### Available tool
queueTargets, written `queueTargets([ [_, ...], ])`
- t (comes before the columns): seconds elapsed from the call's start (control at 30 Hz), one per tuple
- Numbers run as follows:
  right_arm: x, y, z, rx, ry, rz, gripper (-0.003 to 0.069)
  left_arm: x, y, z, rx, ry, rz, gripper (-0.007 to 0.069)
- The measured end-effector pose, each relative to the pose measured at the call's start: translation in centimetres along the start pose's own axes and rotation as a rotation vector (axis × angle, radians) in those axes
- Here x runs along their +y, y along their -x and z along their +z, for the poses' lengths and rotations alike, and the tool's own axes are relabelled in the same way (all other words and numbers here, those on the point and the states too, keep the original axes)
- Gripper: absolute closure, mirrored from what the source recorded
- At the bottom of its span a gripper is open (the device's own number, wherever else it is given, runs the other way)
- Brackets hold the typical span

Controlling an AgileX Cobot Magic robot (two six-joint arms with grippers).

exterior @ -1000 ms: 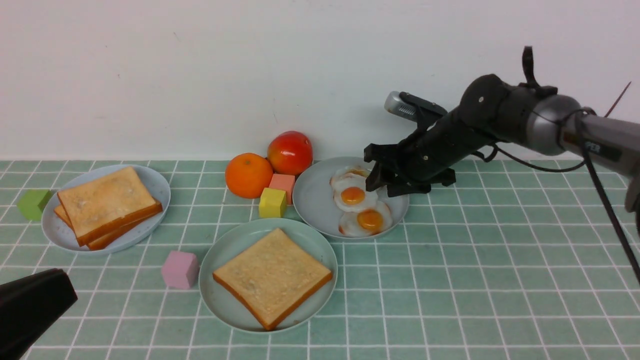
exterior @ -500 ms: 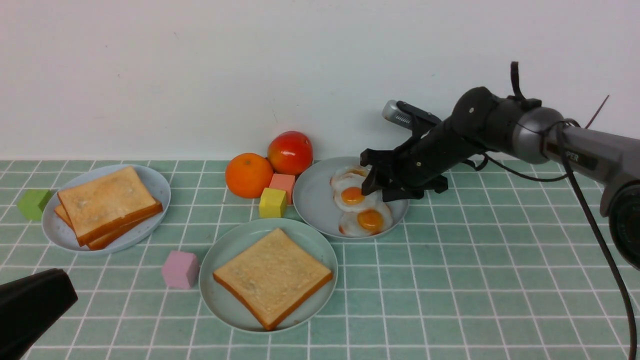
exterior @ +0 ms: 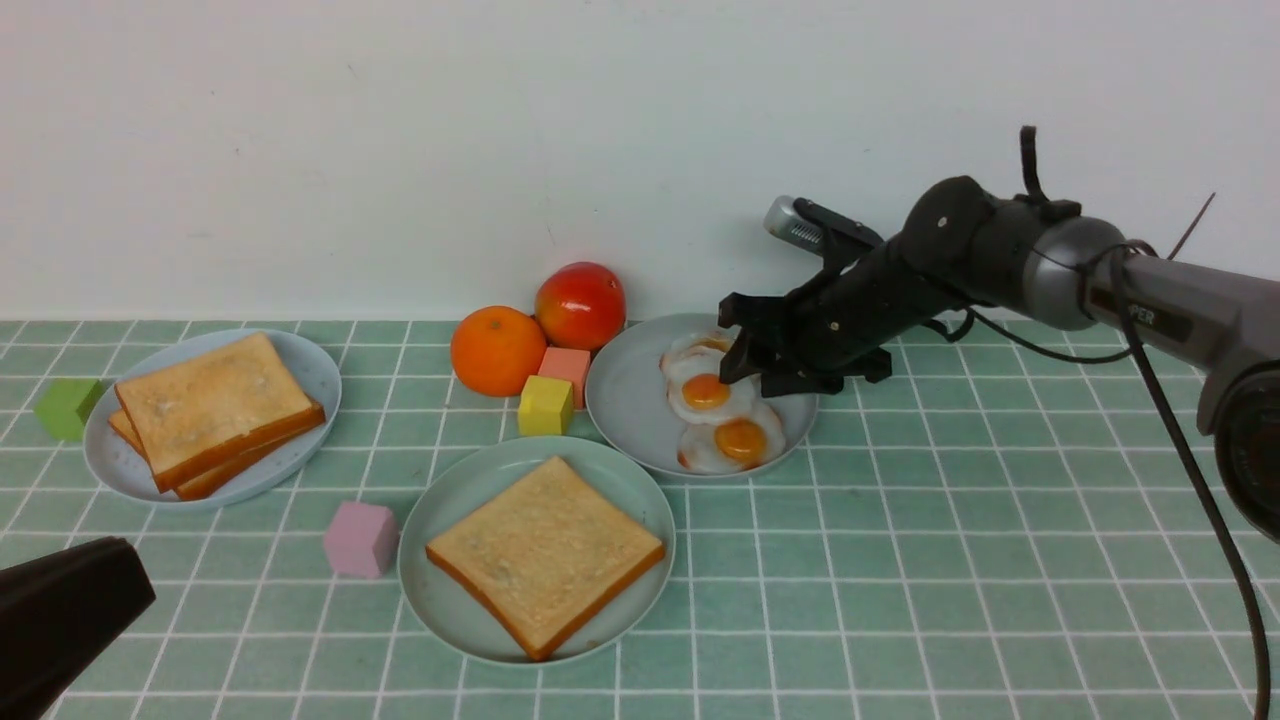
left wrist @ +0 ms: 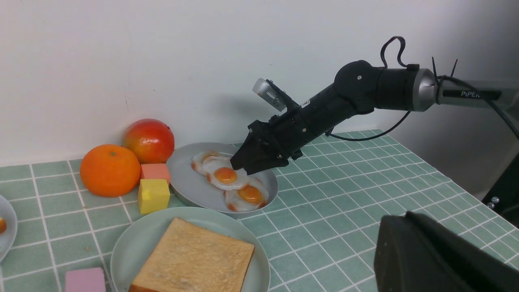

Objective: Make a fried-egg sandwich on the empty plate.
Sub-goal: Use the right arm to grab a fried egg, then use the right arm to place the fried egg on the slice of bread in the middle

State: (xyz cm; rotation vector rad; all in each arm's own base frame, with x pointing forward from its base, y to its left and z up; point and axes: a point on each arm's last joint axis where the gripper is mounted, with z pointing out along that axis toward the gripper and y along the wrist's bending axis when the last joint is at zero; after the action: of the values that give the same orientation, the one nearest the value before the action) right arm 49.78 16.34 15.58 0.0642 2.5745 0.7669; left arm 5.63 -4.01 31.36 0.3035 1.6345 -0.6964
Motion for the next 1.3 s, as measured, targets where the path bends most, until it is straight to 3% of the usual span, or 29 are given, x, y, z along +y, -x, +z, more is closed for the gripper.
queueTargets([
  [0.43, -0.2, -0.1, 0.7, 0.002, 0.026, 0.037, 0.0317, 0.0, 0.0, 0.0, 0.000, 0.000, 0.000, 0.0635],
  [0.8, 0.0, -0.3, 1.0, 0.013, 0.063, 0.016, 0.0531, 0.0, 0.0, 0.0, 0.000, 0.000, 0.000, 0.0635],
  [1.07, 1.1, 0.3, -0.7, -0.009, 0.079, -0.016, 0.0594, 0.0, 0.0, 0.0, 0.003, 0.002, 0.000, 0.0635],
  [1.3, 4.8, 1.3, -6.9, -0.017, 0.126, -0.193, 0.0621, 0.4, -0.5, 0.0, 0.054, 0.044, 0.044, 0.0630],
])
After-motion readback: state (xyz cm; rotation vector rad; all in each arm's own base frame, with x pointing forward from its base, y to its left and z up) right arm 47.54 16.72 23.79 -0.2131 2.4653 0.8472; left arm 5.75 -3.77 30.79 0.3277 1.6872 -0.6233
